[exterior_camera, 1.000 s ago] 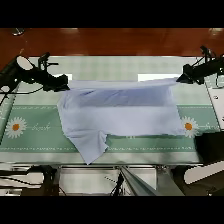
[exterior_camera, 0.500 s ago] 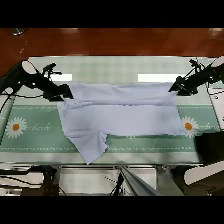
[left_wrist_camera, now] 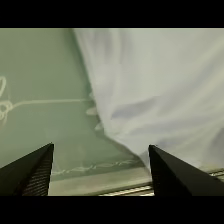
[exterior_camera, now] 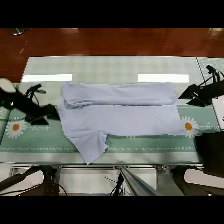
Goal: Fold the shirts.
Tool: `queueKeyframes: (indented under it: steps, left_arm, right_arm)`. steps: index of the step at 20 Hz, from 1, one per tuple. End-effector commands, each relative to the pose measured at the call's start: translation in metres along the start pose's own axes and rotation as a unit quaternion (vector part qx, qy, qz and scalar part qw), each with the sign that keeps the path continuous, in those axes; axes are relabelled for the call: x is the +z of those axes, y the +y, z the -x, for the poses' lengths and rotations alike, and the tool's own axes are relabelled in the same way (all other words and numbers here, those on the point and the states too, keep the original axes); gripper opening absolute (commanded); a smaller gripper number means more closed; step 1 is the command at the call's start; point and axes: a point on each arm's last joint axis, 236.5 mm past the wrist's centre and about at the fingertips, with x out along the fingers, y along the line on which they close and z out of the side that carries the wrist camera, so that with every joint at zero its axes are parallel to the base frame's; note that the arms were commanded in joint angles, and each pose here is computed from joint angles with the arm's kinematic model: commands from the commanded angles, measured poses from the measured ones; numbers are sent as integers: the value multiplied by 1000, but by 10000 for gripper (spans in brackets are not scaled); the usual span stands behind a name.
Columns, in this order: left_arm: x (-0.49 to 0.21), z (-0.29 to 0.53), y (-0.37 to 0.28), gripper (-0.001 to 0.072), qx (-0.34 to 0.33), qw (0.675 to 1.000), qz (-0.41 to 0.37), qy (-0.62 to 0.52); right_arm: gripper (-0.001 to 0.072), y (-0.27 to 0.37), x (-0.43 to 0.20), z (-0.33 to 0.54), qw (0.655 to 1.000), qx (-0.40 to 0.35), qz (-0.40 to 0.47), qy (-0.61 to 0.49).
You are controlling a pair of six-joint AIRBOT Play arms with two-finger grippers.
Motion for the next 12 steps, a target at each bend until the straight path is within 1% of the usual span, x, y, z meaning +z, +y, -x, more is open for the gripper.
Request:
queueKeyframes:
  steps: [1, 2, 3, 5, 6, 7, 10, 12]
  left_arm:
    - [-46, -31, 24, 706, -16, 996, 72, -42]
    - [-49, -39, 25, 706, -32, 992, 108, -63]
    - [-50, -46, 15, 706, -72, 985, 132, -83]
    - [-51, -55, -18, 705, -157, 974, 129, -100]
    - [-56, -60, -32, 705, -186, 970, 123, -94]
    - [-61, -66, -38, 704, -195, 970, 118, -87]
    - [-69, -82, -43, 703, -178, 976, 94, -80]
    - [-68, -89, -55, 704, -179, 977, 74, -85]
  right_arm:
    - [619, 19, -38, -10, 996, 58, -18, -62]
    - [619, 30, -51, -15, 994, 85, -27, -62]
    - [619, 40, -63, -19, 992, 108, -25, -64]
    - [619, 46, -76, -23, 990, 121, -24, -66]
    - [619, 46, -79, -23, 990, 121, -23, -68]
    - [619, 47, -78, -22, 990, 122, -23, -70]
    - [619, 49, -74, -20, 988, 128, -29, -78]
    - [619, 47, -69, -20, 988, 124, -32, -87]
